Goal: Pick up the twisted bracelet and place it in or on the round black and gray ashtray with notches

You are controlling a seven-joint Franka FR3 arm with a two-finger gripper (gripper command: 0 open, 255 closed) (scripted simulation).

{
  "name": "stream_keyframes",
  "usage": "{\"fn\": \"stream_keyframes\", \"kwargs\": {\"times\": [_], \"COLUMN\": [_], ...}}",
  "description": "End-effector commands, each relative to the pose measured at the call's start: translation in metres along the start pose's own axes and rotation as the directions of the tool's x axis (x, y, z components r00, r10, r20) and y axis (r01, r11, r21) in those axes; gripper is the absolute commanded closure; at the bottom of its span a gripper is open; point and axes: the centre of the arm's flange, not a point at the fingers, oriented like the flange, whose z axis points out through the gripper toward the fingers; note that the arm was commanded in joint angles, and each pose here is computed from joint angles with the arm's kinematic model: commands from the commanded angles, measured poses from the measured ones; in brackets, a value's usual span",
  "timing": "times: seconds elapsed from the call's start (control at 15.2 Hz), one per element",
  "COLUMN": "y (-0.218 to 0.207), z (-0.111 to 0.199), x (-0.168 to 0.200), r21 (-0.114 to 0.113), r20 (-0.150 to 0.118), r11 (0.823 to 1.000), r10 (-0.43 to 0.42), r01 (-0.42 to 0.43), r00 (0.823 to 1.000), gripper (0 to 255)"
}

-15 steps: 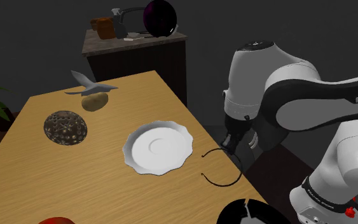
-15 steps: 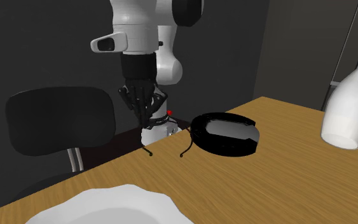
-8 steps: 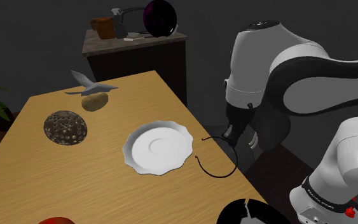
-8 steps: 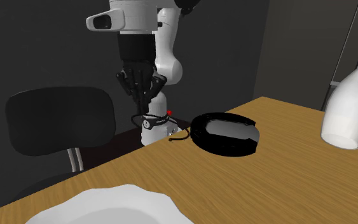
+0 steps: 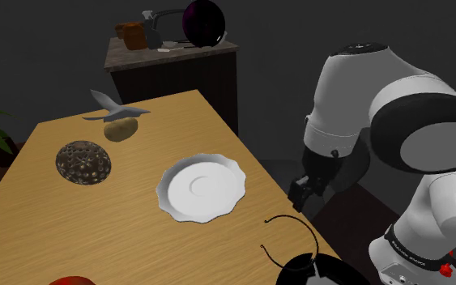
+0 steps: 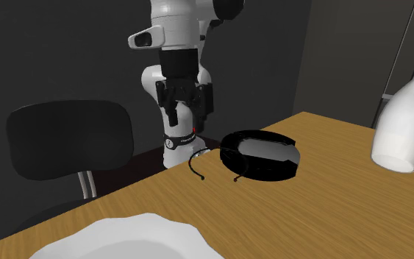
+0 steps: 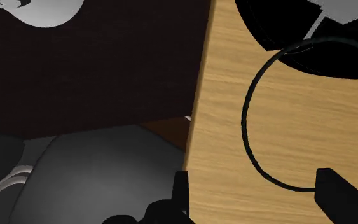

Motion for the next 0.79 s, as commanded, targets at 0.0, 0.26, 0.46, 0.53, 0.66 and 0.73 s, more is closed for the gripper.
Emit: {"fn": "stream_keyframes", "kwargs": {"times": [0.0,0.26,0.46,0.53,0.66,0.73], "y": [0.015,0.013,0.011,0.011,0.011,0.011], "z": [-0.012,0.009,0.022,0.022,0.022,0.022], "x": [-0.03,-0.027,-0.026,-0.026,-0.026,-0.026], "r21": [0.118,0.118,0.118,0.118,0.118,0.118], "r20": [-0.122,-0.122,-0.122,-0.122,-0.122,-0.122], "r11": [0.989,0.989,0.989,0.989,0.989,0.989], "r10": [0.103,0.103,0.103,0.103,0.103,0.103], "r01": [-0.088,-0.088,-0.088,-0.088,-0.088,-0.088], "r00": [0.987,0.987,0.987,0.987,0.987,0.987], "gripper": [0,0,0,0,0,0]}}
